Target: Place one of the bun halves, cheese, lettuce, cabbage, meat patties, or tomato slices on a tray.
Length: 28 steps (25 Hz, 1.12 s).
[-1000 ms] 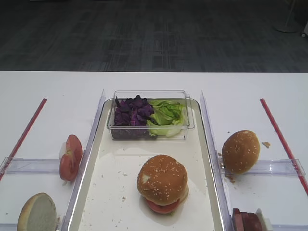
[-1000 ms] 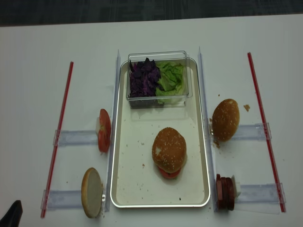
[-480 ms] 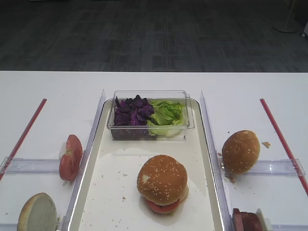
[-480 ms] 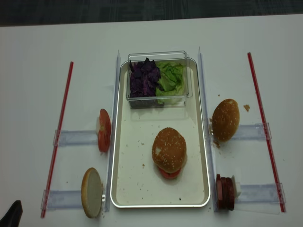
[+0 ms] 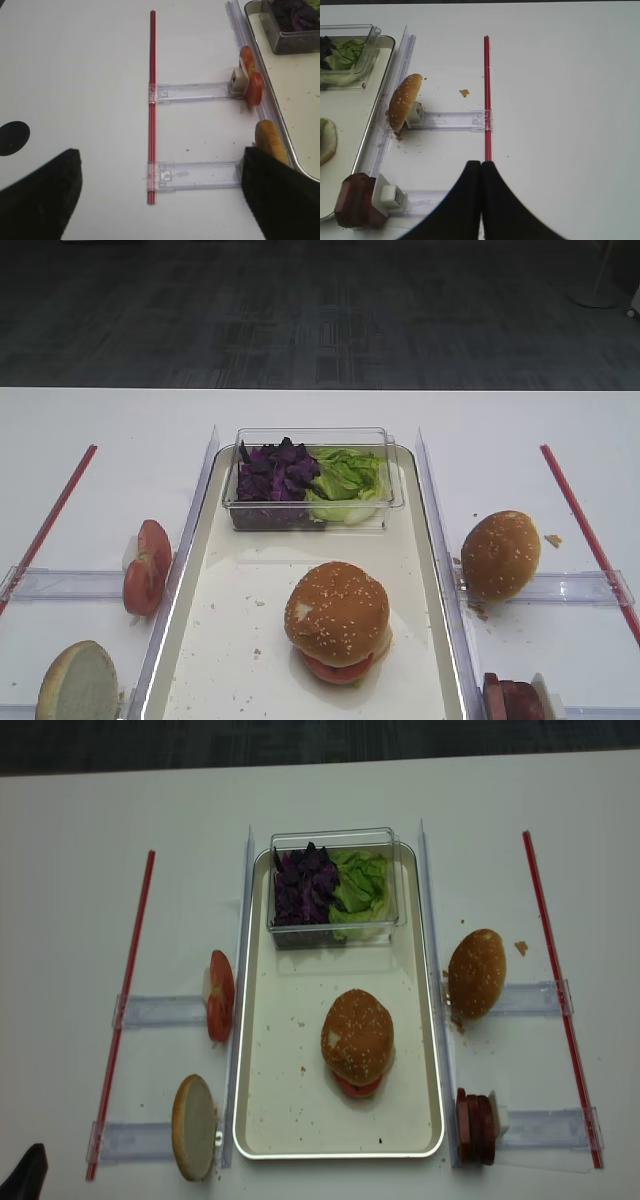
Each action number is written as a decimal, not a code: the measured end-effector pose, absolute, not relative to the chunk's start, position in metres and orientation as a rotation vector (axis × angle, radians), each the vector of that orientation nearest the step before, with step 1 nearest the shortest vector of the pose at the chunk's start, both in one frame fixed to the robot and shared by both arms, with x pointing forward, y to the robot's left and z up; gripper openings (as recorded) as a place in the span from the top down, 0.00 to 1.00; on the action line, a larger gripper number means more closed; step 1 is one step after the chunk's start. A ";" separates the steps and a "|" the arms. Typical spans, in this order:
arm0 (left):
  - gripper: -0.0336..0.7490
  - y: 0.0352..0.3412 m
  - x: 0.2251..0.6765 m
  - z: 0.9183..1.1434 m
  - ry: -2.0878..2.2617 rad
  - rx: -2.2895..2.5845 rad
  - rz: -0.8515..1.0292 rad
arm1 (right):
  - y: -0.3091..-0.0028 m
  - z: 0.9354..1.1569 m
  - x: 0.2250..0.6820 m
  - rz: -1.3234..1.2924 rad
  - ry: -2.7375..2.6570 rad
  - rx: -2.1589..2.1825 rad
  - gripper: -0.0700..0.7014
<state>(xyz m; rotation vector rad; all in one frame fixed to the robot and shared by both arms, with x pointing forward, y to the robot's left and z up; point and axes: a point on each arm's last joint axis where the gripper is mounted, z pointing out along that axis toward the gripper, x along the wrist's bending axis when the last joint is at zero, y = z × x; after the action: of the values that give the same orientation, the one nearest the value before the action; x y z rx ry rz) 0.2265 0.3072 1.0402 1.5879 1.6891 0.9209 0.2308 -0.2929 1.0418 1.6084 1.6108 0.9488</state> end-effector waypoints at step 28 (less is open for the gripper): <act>0.19 0.307 0.226 1.040 1.689 1.588 0.921 | -0.293 1.042 0.231 0.949 1.611 1.608 0.86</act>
<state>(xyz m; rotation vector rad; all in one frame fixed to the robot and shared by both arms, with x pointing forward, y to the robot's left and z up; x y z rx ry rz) 0.2265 0.3072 1.0402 1.5879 1.6891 0.9209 0.2308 -0.2929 1.0418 1.6084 1.6108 0.9488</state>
